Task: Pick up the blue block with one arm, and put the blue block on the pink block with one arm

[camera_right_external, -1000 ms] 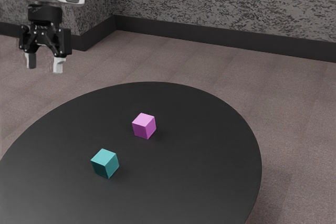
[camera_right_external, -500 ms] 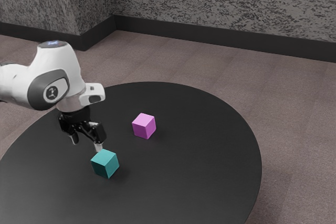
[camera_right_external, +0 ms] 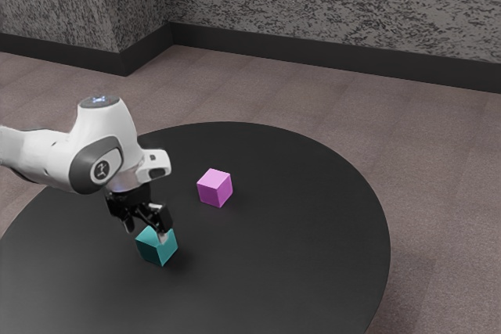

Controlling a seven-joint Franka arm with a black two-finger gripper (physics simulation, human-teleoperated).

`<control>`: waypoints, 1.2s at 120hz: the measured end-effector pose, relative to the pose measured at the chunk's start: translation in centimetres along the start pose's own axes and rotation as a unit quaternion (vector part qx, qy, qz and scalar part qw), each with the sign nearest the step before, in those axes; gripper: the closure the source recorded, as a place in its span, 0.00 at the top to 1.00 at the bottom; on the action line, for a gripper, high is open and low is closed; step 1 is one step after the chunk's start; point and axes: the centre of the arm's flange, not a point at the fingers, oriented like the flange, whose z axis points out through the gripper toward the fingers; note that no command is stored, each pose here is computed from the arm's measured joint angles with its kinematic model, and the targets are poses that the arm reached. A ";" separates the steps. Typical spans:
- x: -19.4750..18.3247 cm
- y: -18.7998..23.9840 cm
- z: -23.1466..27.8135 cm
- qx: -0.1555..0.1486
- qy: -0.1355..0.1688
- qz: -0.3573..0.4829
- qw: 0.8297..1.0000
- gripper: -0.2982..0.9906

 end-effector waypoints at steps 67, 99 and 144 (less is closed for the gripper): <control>1.6 -1.1 4.4 -0.001 -0.019 0.002 1.000 0.73; 2.8 -1.9 5.1 0.000 -0.012 0.003 1.000 0.71; 3.0 -1.9 4.9 0.002 -0.004 0.008 1.000 0.52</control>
